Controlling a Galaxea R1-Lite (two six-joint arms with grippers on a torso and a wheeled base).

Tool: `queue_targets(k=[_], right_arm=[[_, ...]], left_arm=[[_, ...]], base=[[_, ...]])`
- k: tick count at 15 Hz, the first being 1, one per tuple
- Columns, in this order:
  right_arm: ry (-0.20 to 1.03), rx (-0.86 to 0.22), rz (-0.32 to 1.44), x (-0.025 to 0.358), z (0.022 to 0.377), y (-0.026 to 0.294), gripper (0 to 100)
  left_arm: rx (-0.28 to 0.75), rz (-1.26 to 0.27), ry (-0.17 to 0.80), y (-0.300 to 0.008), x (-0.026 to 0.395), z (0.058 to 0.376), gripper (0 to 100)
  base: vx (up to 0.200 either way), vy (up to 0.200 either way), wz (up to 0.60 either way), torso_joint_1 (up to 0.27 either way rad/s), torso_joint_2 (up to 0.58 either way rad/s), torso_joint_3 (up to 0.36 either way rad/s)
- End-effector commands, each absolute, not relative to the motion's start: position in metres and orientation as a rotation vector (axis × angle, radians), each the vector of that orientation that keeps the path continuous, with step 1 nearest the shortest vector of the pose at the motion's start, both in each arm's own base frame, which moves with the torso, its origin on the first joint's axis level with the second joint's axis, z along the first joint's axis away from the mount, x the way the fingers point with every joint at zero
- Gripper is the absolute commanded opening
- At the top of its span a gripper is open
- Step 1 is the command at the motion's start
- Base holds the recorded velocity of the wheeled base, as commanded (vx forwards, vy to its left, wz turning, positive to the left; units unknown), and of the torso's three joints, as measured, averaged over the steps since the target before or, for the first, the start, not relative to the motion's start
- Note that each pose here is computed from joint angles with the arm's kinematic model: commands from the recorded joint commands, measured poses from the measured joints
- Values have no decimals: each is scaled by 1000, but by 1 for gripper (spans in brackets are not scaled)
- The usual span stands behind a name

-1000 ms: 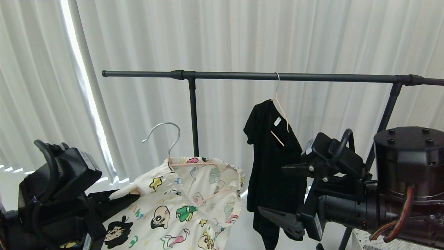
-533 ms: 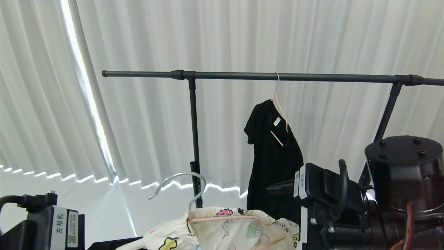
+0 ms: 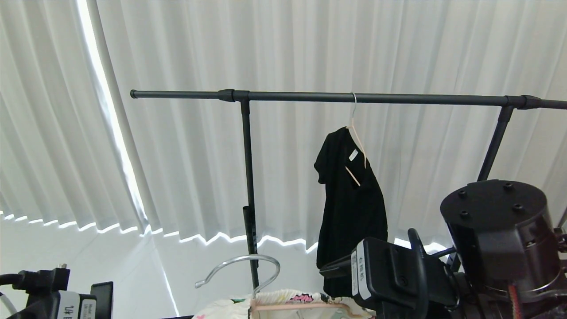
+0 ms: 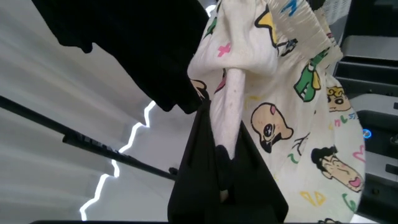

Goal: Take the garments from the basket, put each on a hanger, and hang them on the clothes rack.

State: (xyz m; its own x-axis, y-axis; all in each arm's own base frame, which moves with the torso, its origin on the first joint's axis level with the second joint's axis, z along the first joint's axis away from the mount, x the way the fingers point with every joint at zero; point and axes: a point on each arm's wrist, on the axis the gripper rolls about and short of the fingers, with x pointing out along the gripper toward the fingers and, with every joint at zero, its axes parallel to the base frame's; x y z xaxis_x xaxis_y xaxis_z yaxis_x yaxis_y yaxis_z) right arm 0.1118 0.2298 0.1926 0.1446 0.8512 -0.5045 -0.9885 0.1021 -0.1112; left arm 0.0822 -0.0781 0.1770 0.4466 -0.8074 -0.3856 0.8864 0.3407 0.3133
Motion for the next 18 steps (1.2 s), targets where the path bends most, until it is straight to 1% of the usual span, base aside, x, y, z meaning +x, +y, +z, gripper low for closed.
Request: queue_targets(k=[1, 4, 9, 10, 18], right_arm=[[363, -483, 1407, 114, 189, 237, 100], [367, -487, 1409, 117, 188, 244, 100], [360, -485, 1407, 118, 190, 246, 100], [360, -485, 1407, 118, 190, 246, 0], [354, -483, 1398, 118, 191, 245, 0]], left_arm=[[520, -1112, 166, -80, 83, 180, 0], [524, -1154, 140, -83, 79, 182, 0], [522, -1155, 125, -85, 80, 187, 0], [522, -1156, 123, -84, 80, 187, 0], [523, -1151, 120, -84, 79, 187, 0]], base=[[0, 0, 0, 0, 0, 0], [0, 0, 0, 0, 0, 0], [0, 0, 0, 0, 0, 0], [0, 0, 0, 0, 0, 0], [0, 0, 0, 0, 0, 0]])
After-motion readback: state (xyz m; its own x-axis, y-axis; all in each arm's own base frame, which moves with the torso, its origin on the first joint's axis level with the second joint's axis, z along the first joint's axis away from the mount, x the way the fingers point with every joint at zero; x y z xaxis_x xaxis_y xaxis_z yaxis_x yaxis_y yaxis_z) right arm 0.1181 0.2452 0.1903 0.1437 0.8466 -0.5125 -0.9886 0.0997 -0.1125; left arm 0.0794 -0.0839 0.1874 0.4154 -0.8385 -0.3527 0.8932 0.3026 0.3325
